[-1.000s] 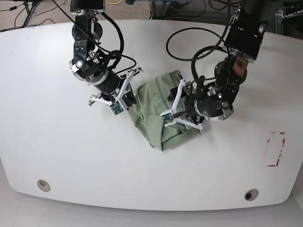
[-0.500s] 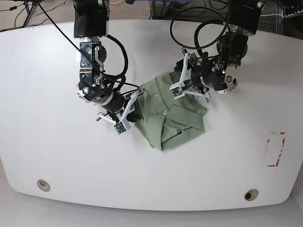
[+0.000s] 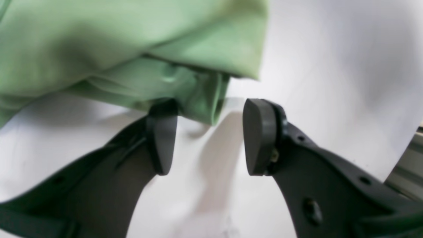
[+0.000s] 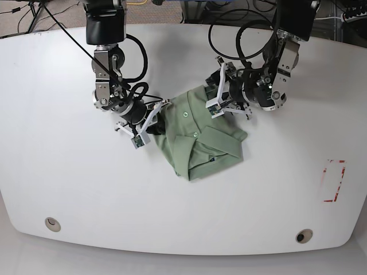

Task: Layout the t-shirt on the table in an organized manner, then fold the t-shirt properly
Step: 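Spread the shirt flat with both grippers, collar side showing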

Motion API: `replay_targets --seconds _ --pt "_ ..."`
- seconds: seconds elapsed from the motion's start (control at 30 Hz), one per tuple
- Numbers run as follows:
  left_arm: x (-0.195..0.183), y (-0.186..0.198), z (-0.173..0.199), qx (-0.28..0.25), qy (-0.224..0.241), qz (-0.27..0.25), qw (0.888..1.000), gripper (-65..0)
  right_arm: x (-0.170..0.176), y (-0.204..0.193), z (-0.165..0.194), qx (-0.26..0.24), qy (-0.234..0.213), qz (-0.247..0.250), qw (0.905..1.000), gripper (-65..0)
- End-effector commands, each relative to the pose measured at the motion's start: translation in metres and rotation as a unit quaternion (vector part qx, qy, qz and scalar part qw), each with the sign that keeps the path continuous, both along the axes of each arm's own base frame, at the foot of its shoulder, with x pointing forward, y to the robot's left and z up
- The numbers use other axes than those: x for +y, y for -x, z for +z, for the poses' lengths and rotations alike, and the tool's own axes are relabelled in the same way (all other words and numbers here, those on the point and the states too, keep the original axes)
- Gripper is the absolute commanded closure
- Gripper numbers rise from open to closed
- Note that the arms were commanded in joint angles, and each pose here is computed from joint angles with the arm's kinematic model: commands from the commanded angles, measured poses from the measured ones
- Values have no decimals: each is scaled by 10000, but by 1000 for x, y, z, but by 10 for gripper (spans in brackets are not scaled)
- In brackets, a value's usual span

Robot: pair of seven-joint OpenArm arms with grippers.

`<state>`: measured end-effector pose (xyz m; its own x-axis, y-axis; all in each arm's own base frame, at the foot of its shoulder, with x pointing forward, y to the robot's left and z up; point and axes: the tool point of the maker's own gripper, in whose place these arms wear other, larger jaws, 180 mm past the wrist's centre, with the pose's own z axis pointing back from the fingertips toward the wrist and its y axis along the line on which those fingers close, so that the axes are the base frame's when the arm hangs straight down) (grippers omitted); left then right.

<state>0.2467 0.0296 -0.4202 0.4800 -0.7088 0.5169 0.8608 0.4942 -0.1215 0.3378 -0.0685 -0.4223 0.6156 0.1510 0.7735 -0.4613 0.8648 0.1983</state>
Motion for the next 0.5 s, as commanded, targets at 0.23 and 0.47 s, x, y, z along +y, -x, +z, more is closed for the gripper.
replay_targets --seconds 0.23,0.47 --pt "28 -29 -23 308 -397 294 9983 -306 -9 51 -4 94 226 124 9996 -73" --pt "24 -45 -16 127 -214 362 9990 -306 -3 80 -1 139 198 162 9996 -73"
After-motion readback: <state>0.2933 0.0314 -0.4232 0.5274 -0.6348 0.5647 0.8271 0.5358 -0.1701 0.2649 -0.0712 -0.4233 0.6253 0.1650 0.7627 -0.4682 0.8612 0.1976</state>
